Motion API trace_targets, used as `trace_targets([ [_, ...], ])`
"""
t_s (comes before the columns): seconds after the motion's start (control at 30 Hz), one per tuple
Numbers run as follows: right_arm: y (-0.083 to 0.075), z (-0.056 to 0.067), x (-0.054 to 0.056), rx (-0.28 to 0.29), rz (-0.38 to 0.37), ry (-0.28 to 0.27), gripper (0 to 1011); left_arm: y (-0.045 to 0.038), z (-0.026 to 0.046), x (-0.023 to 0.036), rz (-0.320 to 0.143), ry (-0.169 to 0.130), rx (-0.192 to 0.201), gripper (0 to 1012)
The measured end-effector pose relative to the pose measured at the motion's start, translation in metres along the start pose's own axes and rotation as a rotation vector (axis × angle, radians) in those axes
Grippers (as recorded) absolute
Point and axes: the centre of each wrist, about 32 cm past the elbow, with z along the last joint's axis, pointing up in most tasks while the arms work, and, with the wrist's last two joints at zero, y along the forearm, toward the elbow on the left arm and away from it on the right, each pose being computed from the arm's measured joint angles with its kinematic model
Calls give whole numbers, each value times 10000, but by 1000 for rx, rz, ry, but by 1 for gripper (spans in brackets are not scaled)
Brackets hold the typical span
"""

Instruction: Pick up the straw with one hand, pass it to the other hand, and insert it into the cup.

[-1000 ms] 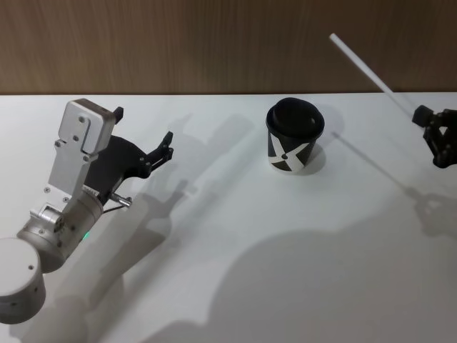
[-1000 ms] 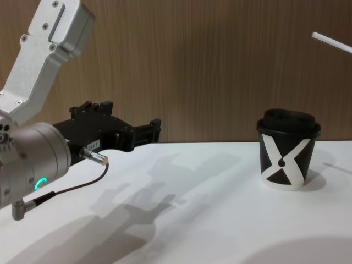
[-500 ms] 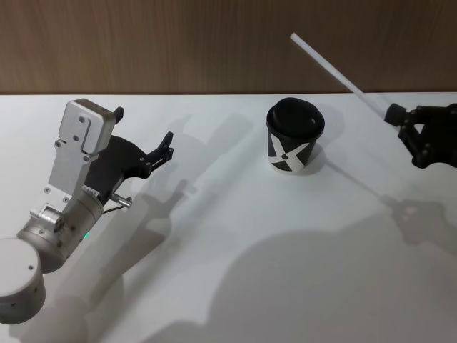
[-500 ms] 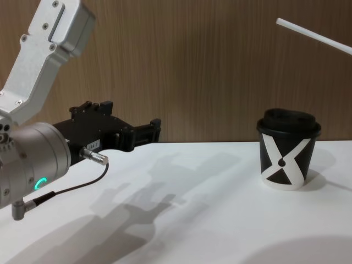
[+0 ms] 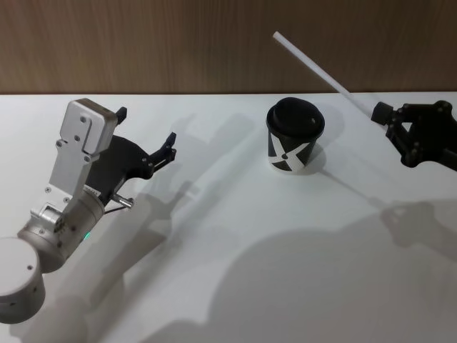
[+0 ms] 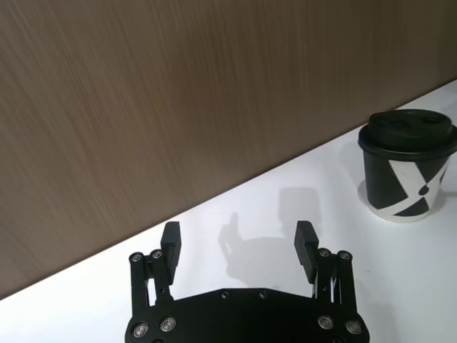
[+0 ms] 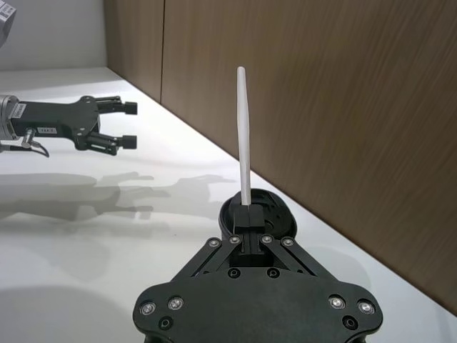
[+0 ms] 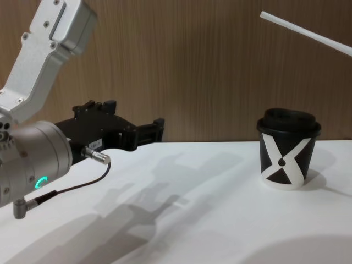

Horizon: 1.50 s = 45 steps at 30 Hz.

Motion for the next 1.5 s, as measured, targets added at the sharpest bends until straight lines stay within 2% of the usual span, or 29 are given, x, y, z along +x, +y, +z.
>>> trace_targets([
  [0.33, 23, 9, -4, 4, 12, 2, 0, 6, 81, 20, -88, 33, -25, 1000],
  [0.7, 35, 15, -6, 6, 18, 4, 1, 2, 213, 47, -211, 126, -77, 1000],
  [0.77, 37, 15, -7, 7, 19, 4, 1, -7, 254, 51, -254, 166, -97, 1000],
  [0.83, 37, 15, -7, 7, 19, 4, 0, -10, 263, 50, -260, 172, -101, 1000],
  [0.87, 37, 15, -7, 7, 19, 4, 0, -21, 290, 50, -291, 203, -117, 1000],
  [0.9, 38, 15, -7, 7, 19, 4, 1, -21, 290, 50, -291, 203, -117, 1000],
  [1.1, 39, 16, -7, 8, 20, 4, 0, -84, 362, 33, -384, 300, -165, 1000],
  [1.13, 39, 16, -7, 8, 20, 4, 0, -84, 362, 33, -384, 300, -165, 1000],
  [1.2, 40, 16, -7, 8, 20, 4, 1, -126, 378, 20, -418, 339, -181, 1000],
  [1.33, 41, 16, -7, 8, 21, 4, 0, -185, 389, -2, -463, 390, -199, 1000],
  [1.4, 41, 16, -7, 8, 21, 4, 1, -241, 390, -29, -489, 426, -211, 1000],
  [1.43, 41, 17, -7, 8, 21, 4, 1, -280, 393, -51, -509, 455, -220, 1000],
  [1.5, 41, 17, -7, 8, 21, 4, 0, -320, 391, -72, -523, 480, -226, 1000],
])
